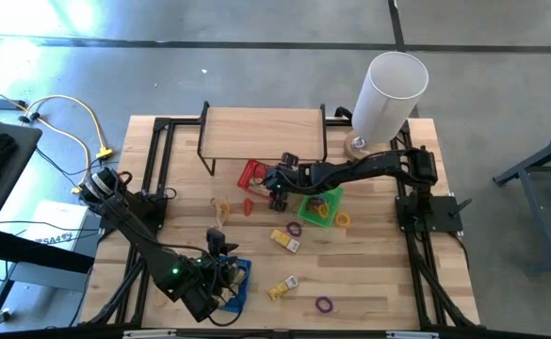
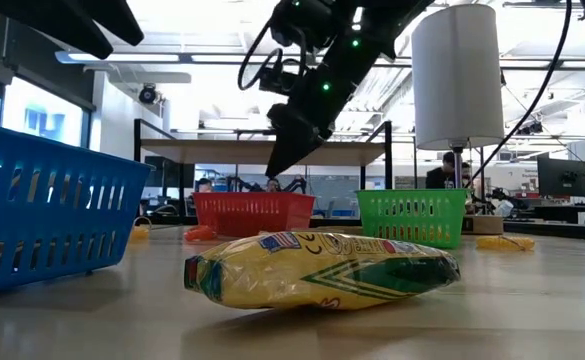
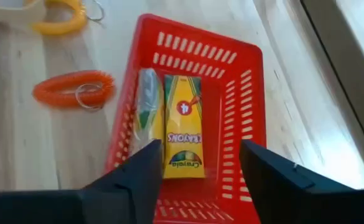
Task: Pick & Place Office Desk Supplies
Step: Put the yellow spring keychain into the green bin
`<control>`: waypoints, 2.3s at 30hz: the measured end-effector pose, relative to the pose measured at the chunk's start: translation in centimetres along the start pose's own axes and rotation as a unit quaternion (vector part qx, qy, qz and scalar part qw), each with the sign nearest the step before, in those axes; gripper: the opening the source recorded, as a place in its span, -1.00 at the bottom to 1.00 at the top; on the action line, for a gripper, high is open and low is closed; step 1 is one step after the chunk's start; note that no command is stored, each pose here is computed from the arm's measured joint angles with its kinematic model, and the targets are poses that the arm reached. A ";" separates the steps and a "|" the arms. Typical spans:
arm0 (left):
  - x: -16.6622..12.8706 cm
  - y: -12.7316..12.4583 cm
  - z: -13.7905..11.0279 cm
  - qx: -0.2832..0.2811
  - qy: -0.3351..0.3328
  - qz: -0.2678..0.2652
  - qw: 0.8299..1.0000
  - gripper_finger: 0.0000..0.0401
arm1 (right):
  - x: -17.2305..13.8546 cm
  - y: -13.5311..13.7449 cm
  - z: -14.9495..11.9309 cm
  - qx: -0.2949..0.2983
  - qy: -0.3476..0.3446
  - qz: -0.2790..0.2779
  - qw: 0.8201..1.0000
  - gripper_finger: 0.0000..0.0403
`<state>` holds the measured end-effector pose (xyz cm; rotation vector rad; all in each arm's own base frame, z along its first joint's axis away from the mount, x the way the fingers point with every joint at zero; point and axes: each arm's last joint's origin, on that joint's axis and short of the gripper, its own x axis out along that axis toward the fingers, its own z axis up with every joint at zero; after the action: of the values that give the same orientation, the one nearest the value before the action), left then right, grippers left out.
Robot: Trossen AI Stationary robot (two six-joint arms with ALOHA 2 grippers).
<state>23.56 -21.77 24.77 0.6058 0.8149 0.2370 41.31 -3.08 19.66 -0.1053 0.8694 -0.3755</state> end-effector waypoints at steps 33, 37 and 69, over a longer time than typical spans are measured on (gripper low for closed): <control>0.2 0.2 -0.1 0.017 0.014 -0.011 1.000 -0.13 | -14.5 9.2 -10.3 0.169 0.322 0.022 0.931 0.11; 0.6 0.5 0.0 0.026 0.018 -0.007 0.999 -0.13 | -12.5 8.0 -12.1 0.196 0.346 -0.003 0.918 0.11; 2.3 1.6 0.5 0.010 0.045 -0.034 0.998 -0.13 | -6.7 3.8 -16.6 0.086 0.360 0.110 0.922 0.11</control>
<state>25.49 -19.74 24.56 0.5884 0.9239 0.1962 25.76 3.91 12.88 0.3151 1.5537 -0.2759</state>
